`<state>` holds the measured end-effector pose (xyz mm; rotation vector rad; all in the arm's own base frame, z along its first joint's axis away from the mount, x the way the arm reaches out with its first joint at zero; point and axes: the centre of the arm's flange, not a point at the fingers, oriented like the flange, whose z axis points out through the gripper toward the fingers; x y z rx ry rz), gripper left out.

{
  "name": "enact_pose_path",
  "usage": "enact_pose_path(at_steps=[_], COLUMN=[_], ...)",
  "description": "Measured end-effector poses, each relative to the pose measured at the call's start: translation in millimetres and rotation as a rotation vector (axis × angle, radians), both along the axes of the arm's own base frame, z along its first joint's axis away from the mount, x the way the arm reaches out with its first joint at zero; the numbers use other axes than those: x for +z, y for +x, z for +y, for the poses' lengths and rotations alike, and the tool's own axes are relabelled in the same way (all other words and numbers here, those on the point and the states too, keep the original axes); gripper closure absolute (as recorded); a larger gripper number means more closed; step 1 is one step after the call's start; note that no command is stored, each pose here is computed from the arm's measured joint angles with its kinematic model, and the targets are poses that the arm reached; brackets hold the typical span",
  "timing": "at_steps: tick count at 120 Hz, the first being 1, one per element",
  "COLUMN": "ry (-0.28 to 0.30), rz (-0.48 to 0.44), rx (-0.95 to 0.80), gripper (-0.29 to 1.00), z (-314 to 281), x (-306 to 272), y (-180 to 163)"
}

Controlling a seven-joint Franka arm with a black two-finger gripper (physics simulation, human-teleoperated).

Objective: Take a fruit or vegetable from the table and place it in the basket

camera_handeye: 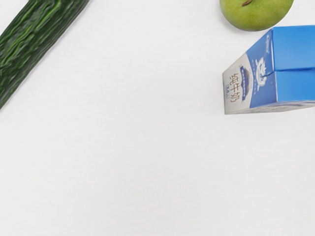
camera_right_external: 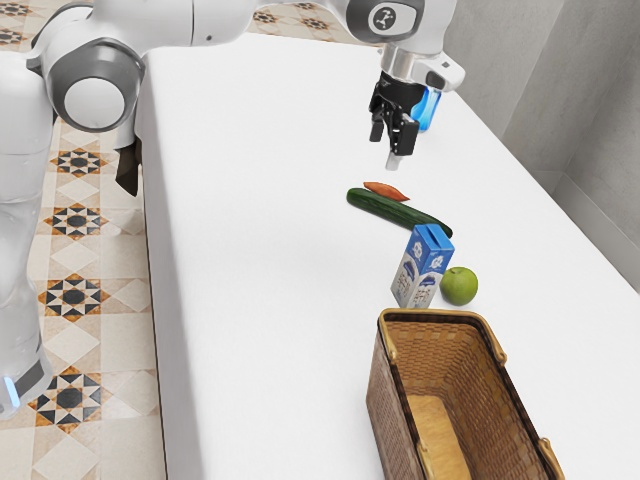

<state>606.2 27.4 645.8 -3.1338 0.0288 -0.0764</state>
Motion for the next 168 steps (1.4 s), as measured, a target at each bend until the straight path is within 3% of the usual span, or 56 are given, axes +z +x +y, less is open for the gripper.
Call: enact_pose_path(at_steps=[17,53,79,91,102,108,135,143,156,168], ry=[-0.001,-0.011,0.063,0.105,0.105,0.104,0.096,0.106,0.064,0.036], rz=[-0.007,-0.044,-0.004,0.048,0.076,0.067,-0.001,-0.008,-0.028,-0.051], rx=[-0.003,-0.024,-0.067,-0.068,0.072,0.091,-0.021,-0.050,-0.150,-0.263], gripper=[0.00,0.00,0.00,0.00,0.00,0.00,0.00,0.00,0.00,0.00], z=[0,-6,-21,-1,108,137,142,153,159,153], x=[4,61,68,40,13,8,10,-2,-29,-36], y=[-2,-47,-67,-45,-36,-36,-19,4,41,54])
